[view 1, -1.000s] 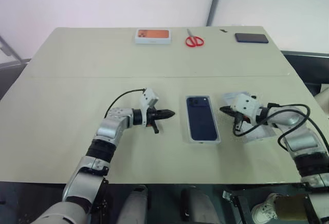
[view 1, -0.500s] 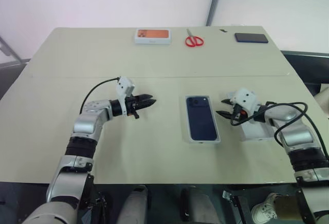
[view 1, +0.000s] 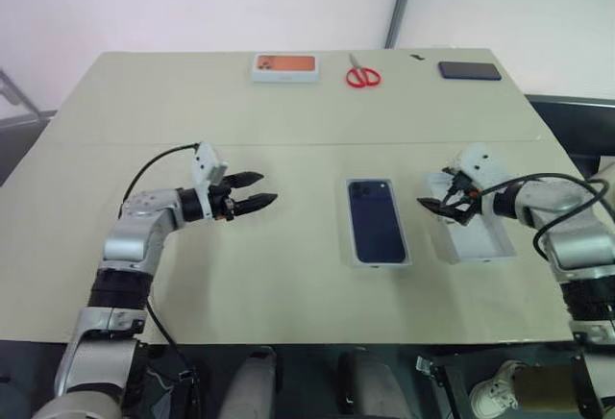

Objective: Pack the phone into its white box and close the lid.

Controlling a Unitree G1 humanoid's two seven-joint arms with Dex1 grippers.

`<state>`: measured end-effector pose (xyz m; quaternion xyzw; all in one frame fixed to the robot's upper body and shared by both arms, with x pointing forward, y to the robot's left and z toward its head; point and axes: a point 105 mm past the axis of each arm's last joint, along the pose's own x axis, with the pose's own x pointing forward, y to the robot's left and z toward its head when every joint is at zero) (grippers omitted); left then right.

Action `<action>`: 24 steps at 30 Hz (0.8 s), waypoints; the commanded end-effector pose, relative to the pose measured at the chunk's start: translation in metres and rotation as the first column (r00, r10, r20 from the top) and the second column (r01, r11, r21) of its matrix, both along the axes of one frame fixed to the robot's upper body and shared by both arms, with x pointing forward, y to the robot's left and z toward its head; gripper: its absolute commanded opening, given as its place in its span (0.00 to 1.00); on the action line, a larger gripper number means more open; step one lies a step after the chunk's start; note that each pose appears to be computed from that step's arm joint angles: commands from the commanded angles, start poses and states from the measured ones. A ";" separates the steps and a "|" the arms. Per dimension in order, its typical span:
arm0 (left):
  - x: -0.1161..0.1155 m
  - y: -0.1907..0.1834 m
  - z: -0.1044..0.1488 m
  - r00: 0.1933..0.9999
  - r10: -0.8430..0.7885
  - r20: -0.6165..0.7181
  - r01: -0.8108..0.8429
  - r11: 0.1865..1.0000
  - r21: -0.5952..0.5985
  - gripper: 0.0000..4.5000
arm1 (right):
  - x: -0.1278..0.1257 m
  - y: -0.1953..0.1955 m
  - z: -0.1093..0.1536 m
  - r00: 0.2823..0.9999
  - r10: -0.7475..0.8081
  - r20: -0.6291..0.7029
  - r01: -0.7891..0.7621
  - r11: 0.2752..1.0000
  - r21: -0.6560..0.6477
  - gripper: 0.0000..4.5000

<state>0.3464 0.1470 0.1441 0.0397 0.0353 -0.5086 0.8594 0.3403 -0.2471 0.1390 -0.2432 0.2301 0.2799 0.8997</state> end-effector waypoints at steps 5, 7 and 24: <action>-0.021 0.008 0.014 0.990 -0.074 0.123 0.080 0.996 -0.039 0.72 | -0.018 0.001 0.007 0.986 -0.109 -0.127 0.118 0.990 0.071 0.96; -0.030 0.007 0.010 0.985 -0.104 0.137 0.107 0.994 -0.019 0.72 | -0.021 -0.005 0.005 0.980 -0.151 -0.126 0.157 0.987 0.031 0.96; -0.056 -0.001 -0.001 0.956 -0.191 0.224 0.184 0.981 0.055 0.72 | -0.048 0.009 0.000 0.924 -0.346 -0.164 0.365 0.926 0.099 0.96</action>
